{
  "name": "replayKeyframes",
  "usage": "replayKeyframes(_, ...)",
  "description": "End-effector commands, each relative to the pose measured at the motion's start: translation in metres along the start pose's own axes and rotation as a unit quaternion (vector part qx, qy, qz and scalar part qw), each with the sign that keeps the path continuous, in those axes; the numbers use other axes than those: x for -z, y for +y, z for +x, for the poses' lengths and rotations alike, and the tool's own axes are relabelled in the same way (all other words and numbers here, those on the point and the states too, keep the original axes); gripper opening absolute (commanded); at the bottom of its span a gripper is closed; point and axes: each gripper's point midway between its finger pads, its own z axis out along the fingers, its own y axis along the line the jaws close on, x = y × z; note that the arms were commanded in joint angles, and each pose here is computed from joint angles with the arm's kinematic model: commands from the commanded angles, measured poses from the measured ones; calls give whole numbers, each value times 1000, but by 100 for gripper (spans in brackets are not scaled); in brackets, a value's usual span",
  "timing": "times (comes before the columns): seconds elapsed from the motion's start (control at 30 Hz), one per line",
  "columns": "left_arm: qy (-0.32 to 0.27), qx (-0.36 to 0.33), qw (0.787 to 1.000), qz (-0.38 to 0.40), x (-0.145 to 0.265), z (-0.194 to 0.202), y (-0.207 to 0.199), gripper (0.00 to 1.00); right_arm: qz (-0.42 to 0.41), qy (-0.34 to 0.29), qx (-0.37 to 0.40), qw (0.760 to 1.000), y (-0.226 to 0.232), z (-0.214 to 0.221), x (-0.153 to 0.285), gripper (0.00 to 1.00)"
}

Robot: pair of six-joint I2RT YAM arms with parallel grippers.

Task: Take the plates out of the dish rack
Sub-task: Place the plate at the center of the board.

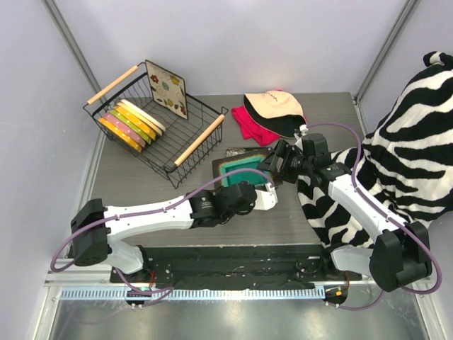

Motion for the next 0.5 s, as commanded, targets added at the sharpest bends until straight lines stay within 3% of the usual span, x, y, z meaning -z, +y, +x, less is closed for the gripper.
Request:
replayKeyframes(0.0,-59,29,992,-110,12,-40,47,0,-28,10,12,999,12,2,2,79)
replayKeyframes(0.1,-62,30,991,-113,12,-41,47,0,-29,34,4,999,5,13,-4,75)
replayKeyframes(0.3,-57,28,991,-117,8,-39,45,0,-45,65,1,997,3,28,-7,52)
replayKeyframes(0.4,-55,29,991,-122,6,-39,46,0,-51,74,-1,996,2,33,-9,37)
replayKeyframes(0.47,-50,29,990,-127,5,-38,46,0,-53,71,-2,996,3,32,-10,19)
